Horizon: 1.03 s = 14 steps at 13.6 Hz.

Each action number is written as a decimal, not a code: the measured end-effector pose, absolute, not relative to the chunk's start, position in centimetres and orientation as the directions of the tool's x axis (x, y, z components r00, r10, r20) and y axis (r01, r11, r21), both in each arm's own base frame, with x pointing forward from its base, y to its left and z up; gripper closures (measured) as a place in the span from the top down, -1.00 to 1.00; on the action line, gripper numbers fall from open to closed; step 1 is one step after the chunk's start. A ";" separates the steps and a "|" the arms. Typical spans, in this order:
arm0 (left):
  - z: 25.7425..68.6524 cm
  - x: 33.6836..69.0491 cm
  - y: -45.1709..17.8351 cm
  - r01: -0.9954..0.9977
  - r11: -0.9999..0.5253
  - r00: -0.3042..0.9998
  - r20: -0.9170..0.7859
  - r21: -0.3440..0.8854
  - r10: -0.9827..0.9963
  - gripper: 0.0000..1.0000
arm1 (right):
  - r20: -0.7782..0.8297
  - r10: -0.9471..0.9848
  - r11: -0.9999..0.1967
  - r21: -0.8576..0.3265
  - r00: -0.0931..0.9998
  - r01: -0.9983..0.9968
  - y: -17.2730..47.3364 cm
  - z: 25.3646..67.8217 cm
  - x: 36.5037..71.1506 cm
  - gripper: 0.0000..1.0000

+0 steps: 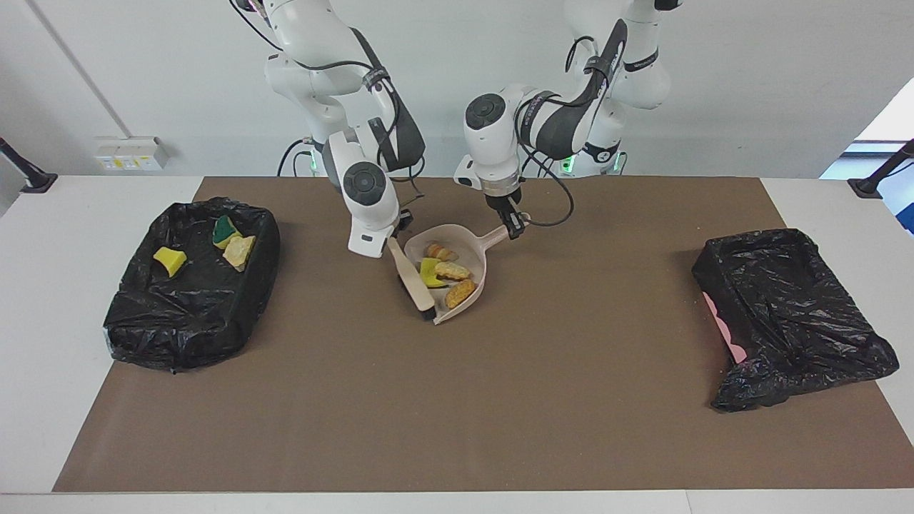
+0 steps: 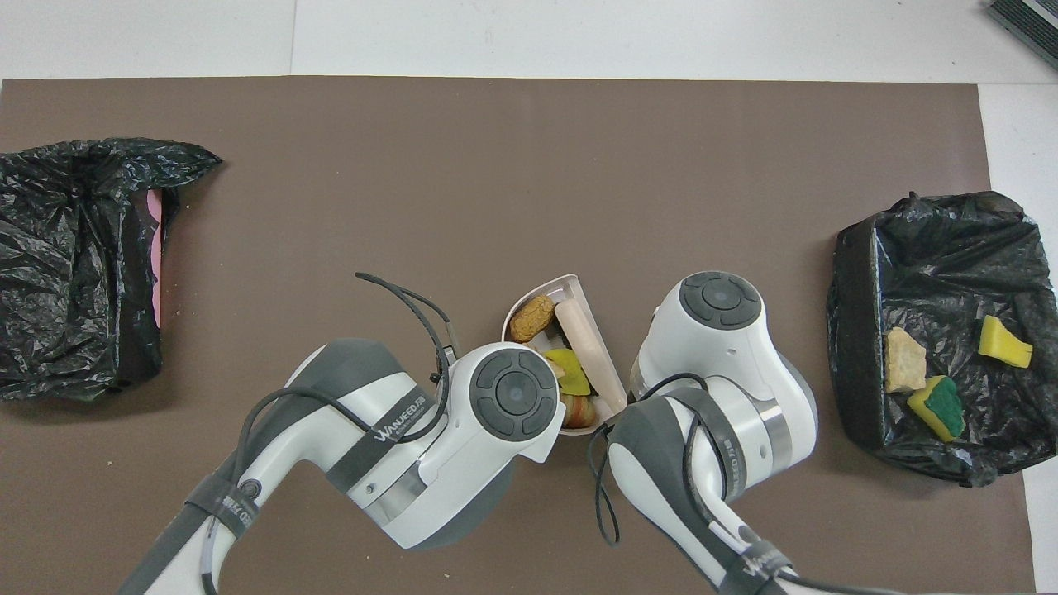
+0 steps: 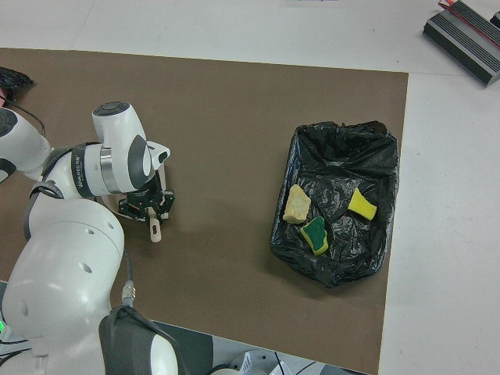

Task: Sweep and dump trash in bin
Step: 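Sweep the yellow sponge into the dustpan held by the left gripper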

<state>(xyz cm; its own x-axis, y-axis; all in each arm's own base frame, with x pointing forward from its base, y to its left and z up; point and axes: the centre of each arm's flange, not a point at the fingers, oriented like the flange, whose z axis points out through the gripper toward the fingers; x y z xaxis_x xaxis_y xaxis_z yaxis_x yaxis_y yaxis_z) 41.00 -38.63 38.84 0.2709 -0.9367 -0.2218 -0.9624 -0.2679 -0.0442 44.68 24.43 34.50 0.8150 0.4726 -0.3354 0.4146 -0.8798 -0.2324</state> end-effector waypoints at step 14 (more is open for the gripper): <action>38.5 43.2 -36.9 -0.952 -0.298 0.305 -0.174 -0.065 -0.936 -0.36 | -0.419 0.299 -0.954 -0.109 0.857 0.280 17.3 49.5 37.4 -0.45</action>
